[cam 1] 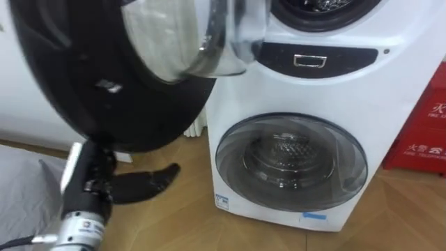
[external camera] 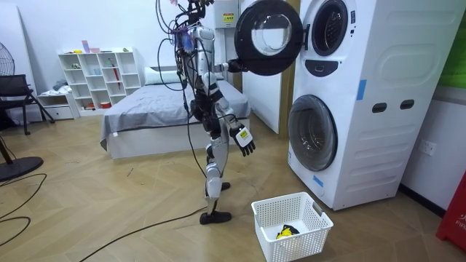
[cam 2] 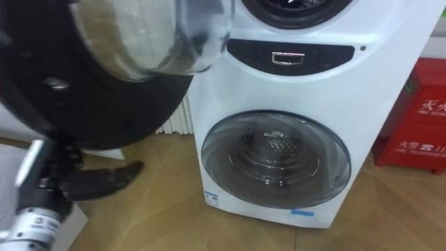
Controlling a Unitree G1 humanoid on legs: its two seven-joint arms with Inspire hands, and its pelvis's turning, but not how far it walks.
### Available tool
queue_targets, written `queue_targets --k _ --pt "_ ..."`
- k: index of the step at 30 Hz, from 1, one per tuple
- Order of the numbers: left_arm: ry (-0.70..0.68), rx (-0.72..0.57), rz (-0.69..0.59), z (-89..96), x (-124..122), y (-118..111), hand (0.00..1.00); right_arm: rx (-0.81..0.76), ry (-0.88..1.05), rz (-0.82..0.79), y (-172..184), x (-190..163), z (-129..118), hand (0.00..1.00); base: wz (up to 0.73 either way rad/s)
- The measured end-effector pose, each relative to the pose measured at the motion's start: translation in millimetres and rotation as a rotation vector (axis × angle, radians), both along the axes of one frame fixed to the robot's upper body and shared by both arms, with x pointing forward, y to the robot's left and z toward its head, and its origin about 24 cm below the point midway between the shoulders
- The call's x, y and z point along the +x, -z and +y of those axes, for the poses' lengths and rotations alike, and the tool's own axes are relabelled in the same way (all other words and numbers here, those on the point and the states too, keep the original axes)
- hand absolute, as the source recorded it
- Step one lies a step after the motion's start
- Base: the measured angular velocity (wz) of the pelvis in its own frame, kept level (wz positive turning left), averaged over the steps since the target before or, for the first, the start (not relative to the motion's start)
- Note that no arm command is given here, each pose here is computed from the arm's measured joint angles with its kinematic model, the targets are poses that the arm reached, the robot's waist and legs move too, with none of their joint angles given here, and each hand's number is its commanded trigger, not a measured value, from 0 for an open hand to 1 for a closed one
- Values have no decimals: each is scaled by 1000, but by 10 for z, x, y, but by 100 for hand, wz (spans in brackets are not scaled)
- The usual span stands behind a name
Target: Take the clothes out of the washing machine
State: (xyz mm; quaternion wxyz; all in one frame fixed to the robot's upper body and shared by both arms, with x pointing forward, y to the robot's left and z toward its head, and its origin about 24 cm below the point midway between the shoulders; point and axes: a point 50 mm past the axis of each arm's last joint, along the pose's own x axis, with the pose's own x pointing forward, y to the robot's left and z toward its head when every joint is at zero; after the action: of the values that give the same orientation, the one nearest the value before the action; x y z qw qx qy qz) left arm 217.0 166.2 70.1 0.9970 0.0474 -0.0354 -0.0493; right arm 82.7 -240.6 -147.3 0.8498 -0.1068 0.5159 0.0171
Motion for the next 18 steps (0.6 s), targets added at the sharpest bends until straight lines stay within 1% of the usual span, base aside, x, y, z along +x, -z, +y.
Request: queue_targets --k 1,3,5,7,11,15,18 --pt "31 12 -2 -36 -7 10 0 2 -7 -2 1 2 12 0 -22" --pt "138 32 1 -167 -49 62 0 10 -30 -10 3 13 47 0 -18" --pt "197 30 5 -234 -74 106 0 9 -36 -12 0 25 46 0 -22" --pt "241 33 18 -271 -87 156 0 9 -56 -16 -2 38 59 0 -24" --pt "354 57 101 -379 -141 345 0 10 -64 -21 -3 41 68 0 -9" --pt "432 69 114 -456 -180 382 0 17 -55 -29 -4 55 74 0 -12" --pt "463 94 131 -481 -199 426 0 16 -78 -30 0 91 105 0 -21"
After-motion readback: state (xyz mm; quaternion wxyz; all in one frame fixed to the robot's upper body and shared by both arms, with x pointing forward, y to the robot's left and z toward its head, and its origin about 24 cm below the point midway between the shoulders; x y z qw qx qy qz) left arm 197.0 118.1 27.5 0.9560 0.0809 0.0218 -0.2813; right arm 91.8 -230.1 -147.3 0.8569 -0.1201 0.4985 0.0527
